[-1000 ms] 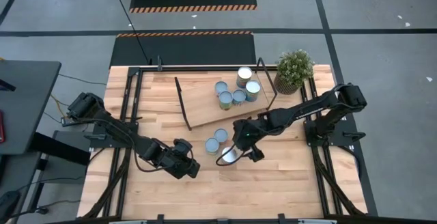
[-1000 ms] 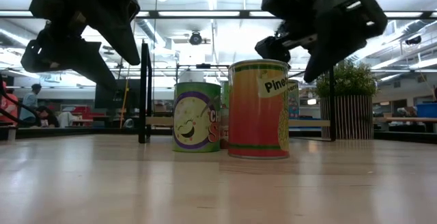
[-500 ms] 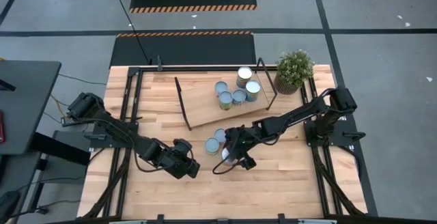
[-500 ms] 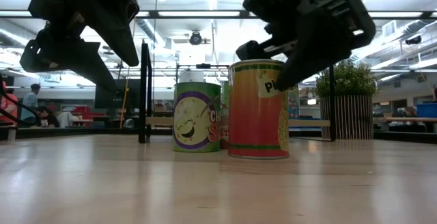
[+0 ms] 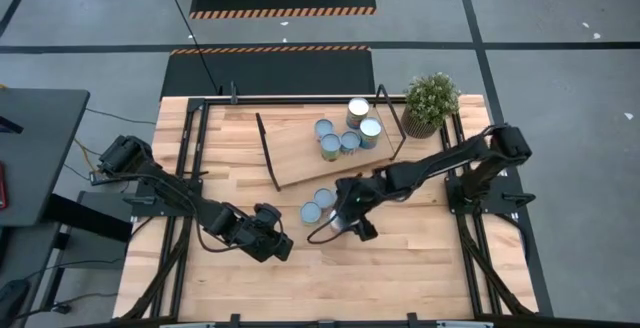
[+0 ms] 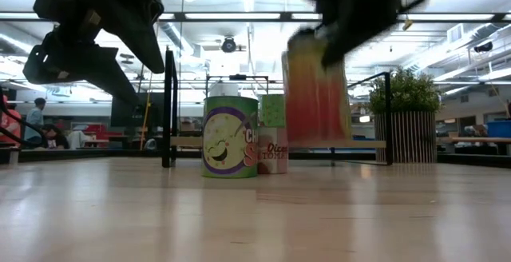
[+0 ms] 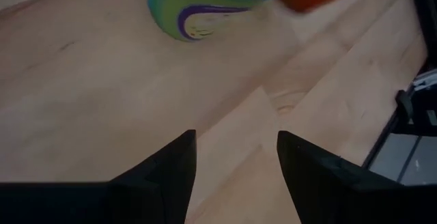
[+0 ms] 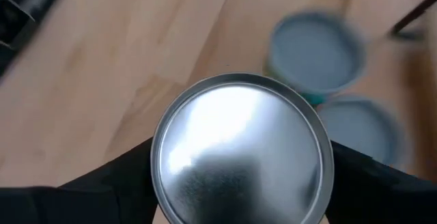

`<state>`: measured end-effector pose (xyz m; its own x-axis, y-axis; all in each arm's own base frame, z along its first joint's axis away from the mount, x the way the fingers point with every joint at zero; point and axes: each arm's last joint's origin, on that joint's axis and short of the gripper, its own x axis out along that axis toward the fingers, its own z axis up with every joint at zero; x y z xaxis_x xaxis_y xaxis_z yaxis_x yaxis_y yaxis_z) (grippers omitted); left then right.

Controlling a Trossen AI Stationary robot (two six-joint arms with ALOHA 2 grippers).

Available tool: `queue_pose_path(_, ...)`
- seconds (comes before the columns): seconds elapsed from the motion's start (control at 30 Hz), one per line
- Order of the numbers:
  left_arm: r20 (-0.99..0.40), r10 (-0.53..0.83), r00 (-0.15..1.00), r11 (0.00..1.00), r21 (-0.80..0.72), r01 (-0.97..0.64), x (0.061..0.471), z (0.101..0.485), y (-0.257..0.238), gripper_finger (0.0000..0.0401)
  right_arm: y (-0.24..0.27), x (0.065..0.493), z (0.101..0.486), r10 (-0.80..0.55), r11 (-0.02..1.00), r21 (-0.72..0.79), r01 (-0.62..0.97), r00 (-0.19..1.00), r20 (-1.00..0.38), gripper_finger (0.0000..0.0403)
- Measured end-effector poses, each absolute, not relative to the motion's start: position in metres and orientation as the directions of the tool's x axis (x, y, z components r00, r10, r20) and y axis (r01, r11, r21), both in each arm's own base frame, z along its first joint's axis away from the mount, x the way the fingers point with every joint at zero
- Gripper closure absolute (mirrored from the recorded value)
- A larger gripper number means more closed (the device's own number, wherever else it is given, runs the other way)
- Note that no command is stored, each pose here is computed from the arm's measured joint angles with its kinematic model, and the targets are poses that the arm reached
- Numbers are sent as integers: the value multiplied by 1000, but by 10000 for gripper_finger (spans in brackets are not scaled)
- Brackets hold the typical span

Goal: Pick and place cans onto a shelf
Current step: Put the orange can on the shelf

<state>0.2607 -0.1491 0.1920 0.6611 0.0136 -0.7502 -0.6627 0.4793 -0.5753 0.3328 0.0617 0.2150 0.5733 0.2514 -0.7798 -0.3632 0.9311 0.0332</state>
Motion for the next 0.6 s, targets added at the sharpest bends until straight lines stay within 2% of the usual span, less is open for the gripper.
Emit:
queue_pose_path(0.13, -744, 2, 668, 476, -587, -655, 261, 193, -150, 190, 47, 328, 253, 226, 943, -4, -333, 650, -725, 67)
queue_pose_path(0.3, -739, 28, 673, 476, -582, -659, 262, 193, -148, 190, 16, 339, 278, 96, 979, -88, -184, 796, -598, 63)
queue_pose_path(0.47, -739, 35, 672, 499, -570, -653, 262, 193, -148, 190, -6, 367, 289, 44, 993, -69, -100, 827, -561, 74)
queue_pose_path(0.6, -743, 36, 669, 501, -566, -655, 261, 192, -148, 190, -15, 397, 286, -16, 994, -98, -53, 802, -597, 74)
